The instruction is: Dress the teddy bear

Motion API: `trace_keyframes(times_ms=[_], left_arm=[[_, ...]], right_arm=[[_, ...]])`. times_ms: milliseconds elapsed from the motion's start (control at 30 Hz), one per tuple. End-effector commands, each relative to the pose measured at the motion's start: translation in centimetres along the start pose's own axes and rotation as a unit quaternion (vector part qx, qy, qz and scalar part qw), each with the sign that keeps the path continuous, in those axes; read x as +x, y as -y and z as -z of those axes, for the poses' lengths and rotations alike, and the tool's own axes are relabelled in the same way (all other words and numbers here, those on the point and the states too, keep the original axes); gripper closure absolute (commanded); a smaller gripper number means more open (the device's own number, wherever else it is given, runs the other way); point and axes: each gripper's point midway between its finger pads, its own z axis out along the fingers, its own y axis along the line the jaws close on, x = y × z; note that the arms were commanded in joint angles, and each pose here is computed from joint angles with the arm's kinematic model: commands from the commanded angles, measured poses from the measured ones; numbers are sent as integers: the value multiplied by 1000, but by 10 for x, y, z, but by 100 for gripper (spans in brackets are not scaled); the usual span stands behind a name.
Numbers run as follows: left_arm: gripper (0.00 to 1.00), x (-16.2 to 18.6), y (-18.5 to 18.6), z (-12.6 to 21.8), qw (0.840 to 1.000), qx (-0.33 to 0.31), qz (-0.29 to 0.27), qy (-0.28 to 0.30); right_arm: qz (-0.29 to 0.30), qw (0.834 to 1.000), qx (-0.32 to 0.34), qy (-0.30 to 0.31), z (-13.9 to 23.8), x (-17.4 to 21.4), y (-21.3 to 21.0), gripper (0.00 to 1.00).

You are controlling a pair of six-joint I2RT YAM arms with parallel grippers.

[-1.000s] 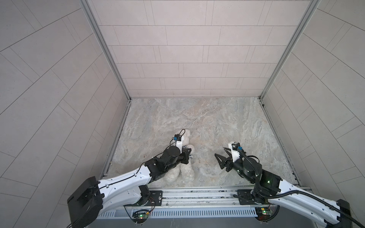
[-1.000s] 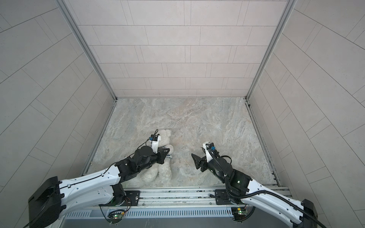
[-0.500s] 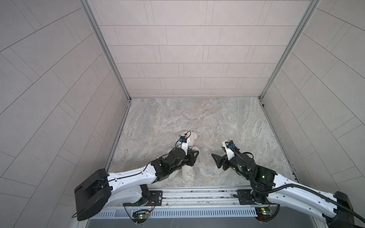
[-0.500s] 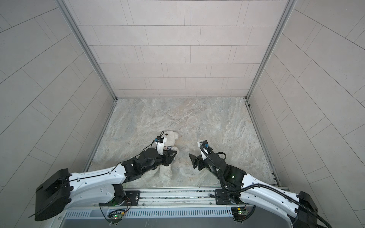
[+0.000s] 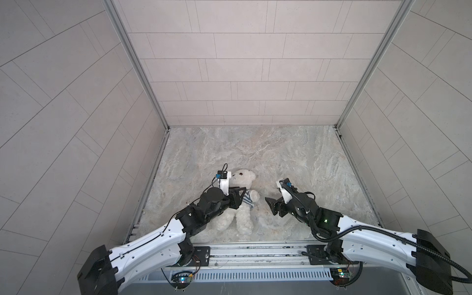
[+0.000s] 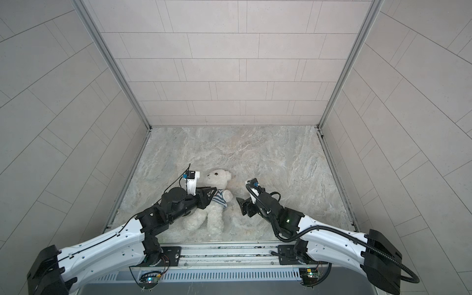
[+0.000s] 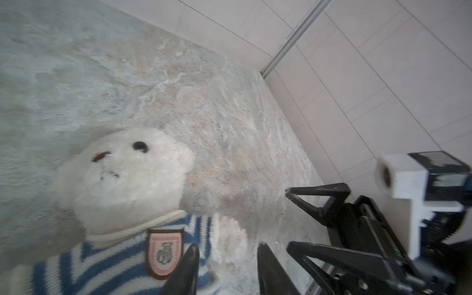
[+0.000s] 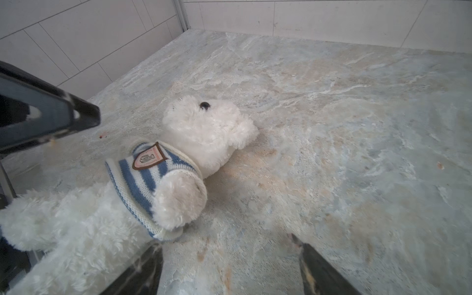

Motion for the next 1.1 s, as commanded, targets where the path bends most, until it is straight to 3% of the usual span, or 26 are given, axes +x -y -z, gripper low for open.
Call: trace_keyframes(times_ms=[0, 133, 400, 633, 900, 1067], left_arm=[[58, 7, -24, 3, 999, -43, -14, -24], [58, 16, -39, 0, 995, -77, -32, -46], [61, 42, -51, -7, 992, -85, -30, -84], [65, 63, -53, -6, 991, -77, -25, -104], [68, 87, -56, -4, 989, -80, -30, -123], [70, 94, -59, -3, 988, -84, -29, -127]], right_arm=[[-13, 998, -38, 38, -5, -29, -19, 15], [-12, 999, -40, 18, -20, -28, -26, 16], [-11, 999, -43, -23, -43, -13, -33, 16], [-20, 998, -55, -38, -58, -4, -40, 24], [-25, 997, -43, -53, -64, 14, -34, 40], [-31, 997, -43, -55, -62, 20, -31, 60]])
